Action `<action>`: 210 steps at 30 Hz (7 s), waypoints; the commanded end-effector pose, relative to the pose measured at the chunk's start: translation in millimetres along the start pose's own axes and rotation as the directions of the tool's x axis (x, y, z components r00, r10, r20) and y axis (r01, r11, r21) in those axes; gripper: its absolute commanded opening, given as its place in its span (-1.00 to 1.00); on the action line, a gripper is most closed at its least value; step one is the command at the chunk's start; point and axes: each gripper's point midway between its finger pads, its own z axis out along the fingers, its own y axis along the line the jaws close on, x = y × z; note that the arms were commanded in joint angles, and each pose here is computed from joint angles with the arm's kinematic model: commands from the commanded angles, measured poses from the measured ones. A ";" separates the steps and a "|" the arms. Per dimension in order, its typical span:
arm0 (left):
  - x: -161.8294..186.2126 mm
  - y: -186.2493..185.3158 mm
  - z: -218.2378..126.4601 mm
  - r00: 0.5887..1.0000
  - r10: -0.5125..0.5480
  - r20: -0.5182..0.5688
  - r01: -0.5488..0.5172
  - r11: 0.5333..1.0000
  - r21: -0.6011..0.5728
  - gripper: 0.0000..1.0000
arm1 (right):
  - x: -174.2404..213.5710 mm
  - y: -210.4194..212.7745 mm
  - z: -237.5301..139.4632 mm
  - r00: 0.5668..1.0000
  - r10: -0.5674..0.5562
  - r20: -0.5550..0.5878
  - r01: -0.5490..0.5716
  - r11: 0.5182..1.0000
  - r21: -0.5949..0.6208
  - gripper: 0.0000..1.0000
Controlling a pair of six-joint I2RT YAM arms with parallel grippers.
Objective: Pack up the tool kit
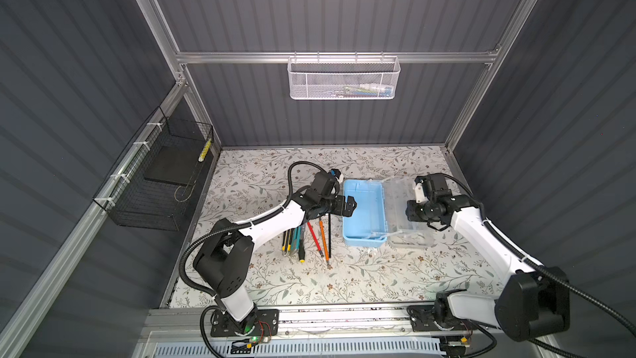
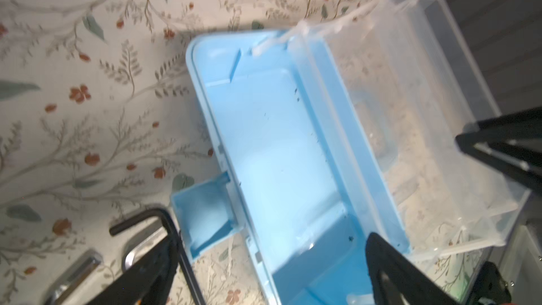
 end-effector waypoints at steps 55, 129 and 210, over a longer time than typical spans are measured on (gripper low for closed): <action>22.3 238.7 -150.4 0.925 -0.103 0.366 0.296 0.799 -0.523 0.99 | -10.5 188.6 -48.7 0.975 -0.191 0.117 0.202 0.975 -0.090 0.15; 43.4 227.3 -128.1 0.920 -0.105 0.378 0.269 0.870 -0.412 0.99 | 77.5 258.6 122.2 0.817 -0.452 -0.357 0.497 0.867 0.038 -0.64; 43.7 227.7 -129.0 0.918 -0.107 0.381 0.273 0.868 -0.415 0.99 | -49.3 129.3 83.5 0.979 -0.155 -0.129 0.172 0.977 0.127 -1.00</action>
